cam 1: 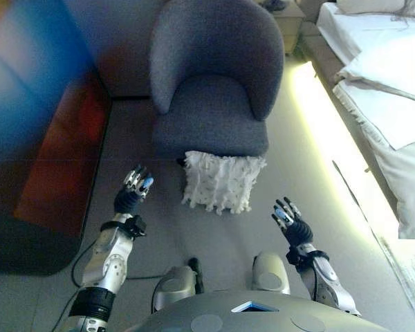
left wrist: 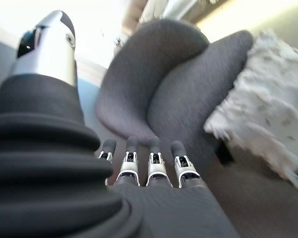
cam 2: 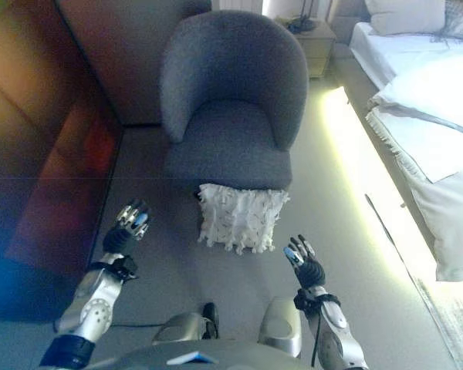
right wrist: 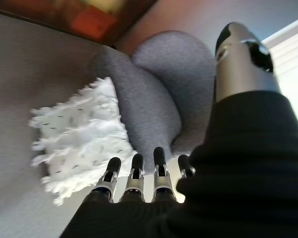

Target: Pick up the cushion and take it to the sofa

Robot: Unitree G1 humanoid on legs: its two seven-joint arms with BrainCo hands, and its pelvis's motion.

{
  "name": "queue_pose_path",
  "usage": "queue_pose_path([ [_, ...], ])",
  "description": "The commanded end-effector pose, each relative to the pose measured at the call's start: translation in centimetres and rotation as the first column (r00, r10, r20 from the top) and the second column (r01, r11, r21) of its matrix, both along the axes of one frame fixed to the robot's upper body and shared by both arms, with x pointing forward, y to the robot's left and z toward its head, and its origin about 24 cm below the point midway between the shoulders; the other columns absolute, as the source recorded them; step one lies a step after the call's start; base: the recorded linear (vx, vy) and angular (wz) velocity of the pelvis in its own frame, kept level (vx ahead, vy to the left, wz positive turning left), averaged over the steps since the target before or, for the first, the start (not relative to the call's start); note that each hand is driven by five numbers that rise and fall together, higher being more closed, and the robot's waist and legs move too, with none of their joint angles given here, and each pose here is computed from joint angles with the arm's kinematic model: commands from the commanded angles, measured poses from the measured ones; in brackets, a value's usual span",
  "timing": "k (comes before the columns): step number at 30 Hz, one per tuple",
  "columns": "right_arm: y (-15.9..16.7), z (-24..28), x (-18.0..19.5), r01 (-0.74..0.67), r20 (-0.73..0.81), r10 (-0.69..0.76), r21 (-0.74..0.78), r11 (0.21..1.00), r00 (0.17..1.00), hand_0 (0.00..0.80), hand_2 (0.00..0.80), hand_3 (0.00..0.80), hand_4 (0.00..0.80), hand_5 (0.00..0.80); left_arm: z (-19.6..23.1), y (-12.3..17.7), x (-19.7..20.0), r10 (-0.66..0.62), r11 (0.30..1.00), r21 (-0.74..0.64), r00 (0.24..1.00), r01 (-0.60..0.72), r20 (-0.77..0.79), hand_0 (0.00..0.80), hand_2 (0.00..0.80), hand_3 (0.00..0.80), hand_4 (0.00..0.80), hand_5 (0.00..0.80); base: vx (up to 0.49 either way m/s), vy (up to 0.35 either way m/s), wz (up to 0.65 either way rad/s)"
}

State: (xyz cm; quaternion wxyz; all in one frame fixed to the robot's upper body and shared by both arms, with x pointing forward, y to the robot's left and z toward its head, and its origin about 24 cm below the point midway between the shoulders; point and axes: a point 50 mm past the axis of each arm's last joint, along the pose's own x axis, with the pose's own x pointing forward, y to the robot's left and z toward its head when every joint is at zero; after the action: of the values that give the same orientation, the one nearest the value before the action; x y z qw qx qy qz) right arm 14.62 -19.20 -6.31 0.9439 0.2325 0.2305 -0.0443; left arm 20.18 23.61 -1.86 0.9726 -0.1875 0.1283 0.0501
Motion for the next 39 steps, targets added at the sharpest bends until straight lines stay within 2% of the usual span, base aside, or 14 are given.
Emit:
queue_pose_path([
  [1, 0.0, 2.0, 2.1, 0.037, 0.144, -0.044, 0.050, 0.998, 0.989, 0.000, 0.000, 0.000, 0.000, 0.000, 2.3, -0.3, 0.4, -0.033, 0.999, 0.001, 0.994, 0.033, 0.102, 0.000, 0.000, 0.000, 0.000, 0.000, 0.383, -0.146, 0.13],
  [6, -0.9, 2.0, 2.1, 0.066, 0.129, -0.072, 0.053, 0.996, 0.989, 0.000, 0.000, 0.000, 0.000, 0.000, 1.9, -0.6, -0.2, -0.084, 0.996, 0.015, 0.993, 0.083, 0.084, 0.000, 0.000, 0.000, 0.000, 0.000, 0.445, -0.076, 0.31],
  [10, -1.0, 1.4, 1.6, 0.026, 0.099, -0.031, 0.052, 0.998, 0.995, 0.000, 0.000, 0.000, 0.000, 0.000, 1.7, -0.5, -0.8, -0.052, 0.999, 0.004, 0.996, 0.052, 0.072, 0.000, 0.000, 0.000, 0.000, 0.000, 0.543, -0.087, 0.09],
  [15, -0.4, 1.5, 1.6, -0.022, 0.091, 0.019, 0.035, 0.999, 0.996, 0.000, 0.000, 0.000, 0.000, 0.000, 1.3, -0.7, -1.0, 0.019, 0.999, -0.042, 0.999, -0.017, 0.037, 0.000, 0.000, 0.000, 0.000, 0.000, 0.506, -0.176, -0.27],
  [21, -1.4, 1.9, 2.7, -0.085, 0.139, 0.088, -0.022, 0.996, 0.986, 0.000, 0.000, 0.000, 0.000, 0.000, 2.1, -0.7, -0.2, 0.053, 0.998, -0.043, 0.994, -0.049, 0.100, 0.000, 0.000, 0.000, 0.000, 0.000, 0.387, -0.143, -0.61],
  [25, -1.5, 2.7, 3.5, -0.118, 0.170, 0.124, -0.044, 0.992, 0.978, 0.000, 0.000, 0.000, 0.000, 0.000, 2.4, -0.5, -0.1, 0.067, 0.996, -0.071, 0.989, -0.058, 0.130, 0.000, 0.000, 0.000, 0.000, 0.000, 0.248, 0.115, -0.41],
  [31, -1.7, 2.8, 2.6, -0.108, 0.138, 0.112, -0.039, 0.993, 0.984, 0.000, 0.000, 0.000, 0.000, 0.000, 2.1, 0.0, -0.9, 0.103, 0.992, -0.085, 0.986, -0.092, 0.128, 0.000, 0.000, 0.000, 0.000, 0.000, 0.214, 0.192, -0.28],
  [39, -1.9, 2.8, 1.8, -0.100, 0.140, 0.105, -0.045, 0.994, 0.984, 0.000, 0.000, 0.000, 0.000, 0.000, 1.4, 0.5, -1.6, 0.097, 0.992, -0.087, 0.989, -0.088, 0.110, 0.000, 0.000, 0.000, 0.000, 0.000, 0.206, 0.127, 0.21],
])
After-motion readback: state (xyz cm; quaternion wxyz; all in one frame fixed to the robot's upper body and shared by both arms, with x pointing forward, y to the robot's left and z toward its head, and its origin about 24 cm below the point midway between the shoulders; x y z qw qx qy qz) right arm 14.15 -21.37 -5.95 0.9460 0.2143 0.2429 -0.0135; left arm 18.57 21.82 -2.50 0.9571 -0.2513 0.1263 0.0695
